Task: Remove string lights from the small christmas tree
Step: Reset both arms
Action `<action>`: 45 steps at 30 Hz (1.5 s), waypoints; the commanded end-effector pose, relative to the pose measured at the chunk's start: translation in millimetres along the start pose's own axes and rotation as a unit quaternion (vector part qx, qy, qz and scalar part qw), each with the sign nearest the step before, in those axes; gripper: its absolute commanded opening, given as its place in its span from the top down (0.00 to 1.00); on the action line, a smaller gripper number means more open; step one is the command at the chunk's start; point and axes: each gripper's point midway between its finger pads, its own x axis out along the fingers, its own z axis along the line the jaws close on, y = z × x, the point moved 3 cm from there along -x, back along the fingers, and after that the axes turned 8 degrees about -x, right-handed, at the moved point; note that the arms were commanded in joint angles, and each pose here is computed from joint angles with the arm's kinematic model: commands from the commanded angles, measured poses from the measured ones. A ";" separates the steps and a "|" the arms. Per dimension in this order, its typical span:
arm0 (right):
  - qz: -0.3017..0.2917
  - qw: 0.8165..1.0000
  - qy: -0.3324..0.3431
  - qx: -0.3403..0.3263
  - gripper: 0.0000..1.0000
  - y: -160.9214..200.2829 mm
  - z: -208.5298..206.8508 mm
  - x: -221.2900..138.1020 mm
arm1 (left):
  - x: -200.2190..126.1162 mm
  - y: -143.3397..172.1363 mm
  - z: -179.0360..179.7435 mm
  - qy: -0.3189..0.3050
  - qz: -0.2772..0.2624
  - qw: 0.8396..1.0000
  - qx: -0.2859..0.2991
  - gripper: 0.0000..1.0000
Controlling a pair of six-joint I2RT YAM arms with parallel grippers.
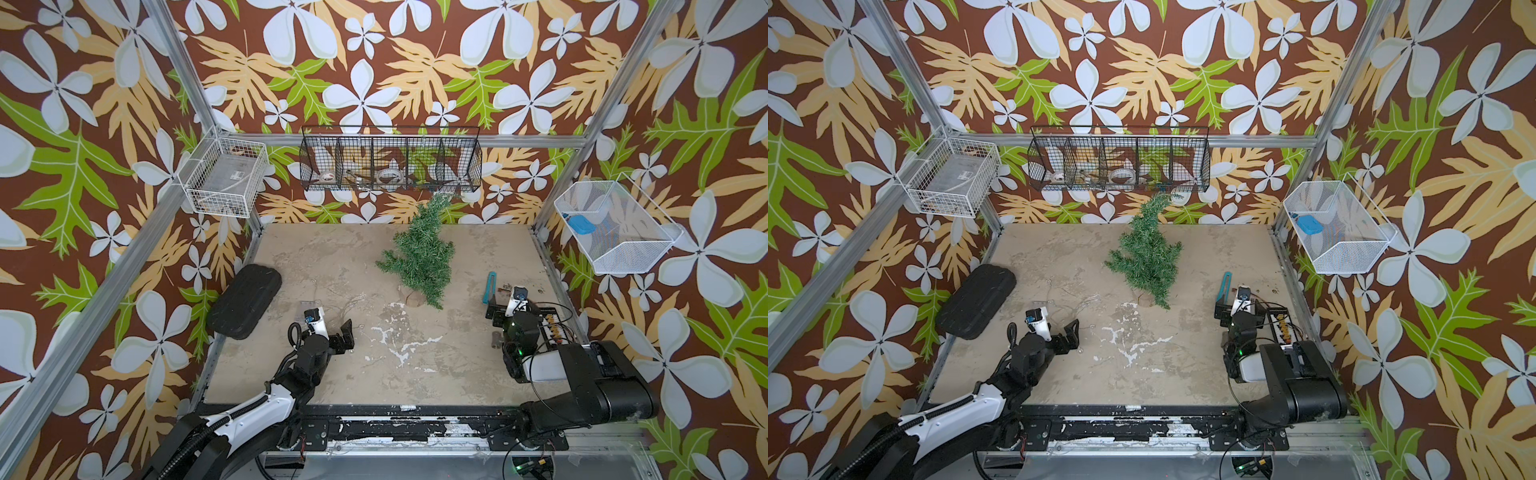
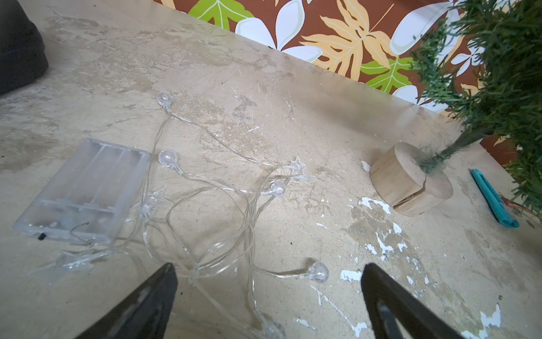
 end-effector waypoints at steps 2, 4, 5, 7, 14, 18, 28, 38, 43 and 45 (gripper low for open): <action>-0.045 0.999 -0.006 0.001 0.00 -20.9 1.4 -0.8 | 2.5 -4.0 -2.6 -0.001 -0.007 1.000 0.001 0.00; -0.053 0.999 -0.004 0.002 0.00 -22.9 0.7 -1.3 | 4.3 -0.4 -4.6 0.002 0.006 1.000 0.001 0.00; -0.048 0.999 -0.006 0.002 0.00 -22.3 1.3 -0.9 | 5.0 0.6 -5.8 0.004 0.011 1.000 0.002 0.00; -0.050 0.999 -0.005 0.002 0.00 -22.5 1.2 -0.9 | 7.0 2.1 -5.3 -0.003 0.019 1.000 0.000 0.00; -0.045 0.999 -0.007 0.000 0.00 -21.1 1.9 0.3 | 7.5 0.9 -4.5 -0.017 0.027 0.999 -0.018 0.00; -0.045 0.999 -0.007 0.001 0.00 -21.2 1.8 0.3 | 7.9 -8.1 -21.1 0.026 0.016 0.998 -0.062 0.00; -0.046 0.999 -0.007 0.001 0.00 -21.5 1.8 0.2 | 14.7 -95.7 -17.3 -0.068 -0.226 0.970 0.056 0.00; -0.046 0.999 -0.007 0.001 0.00 -21.4 1.9 0.3 | -31.5 -124.1 0.6 -0.034 -0.327 0.940 0.094 0.00; -0.046 0.999 -0.007 0.001 0.00 -21.6 1.8 0.2 | -16.9 -122.3 9.8 -0.073 -0.267 0.945 0.175 0.00; -0.046 0.999 -0.007 0.001 0.00 -21.3 1.6 0.3 | -11.9 -122.1 14.3 -0.088 -0.265 0.939 0.202 0.00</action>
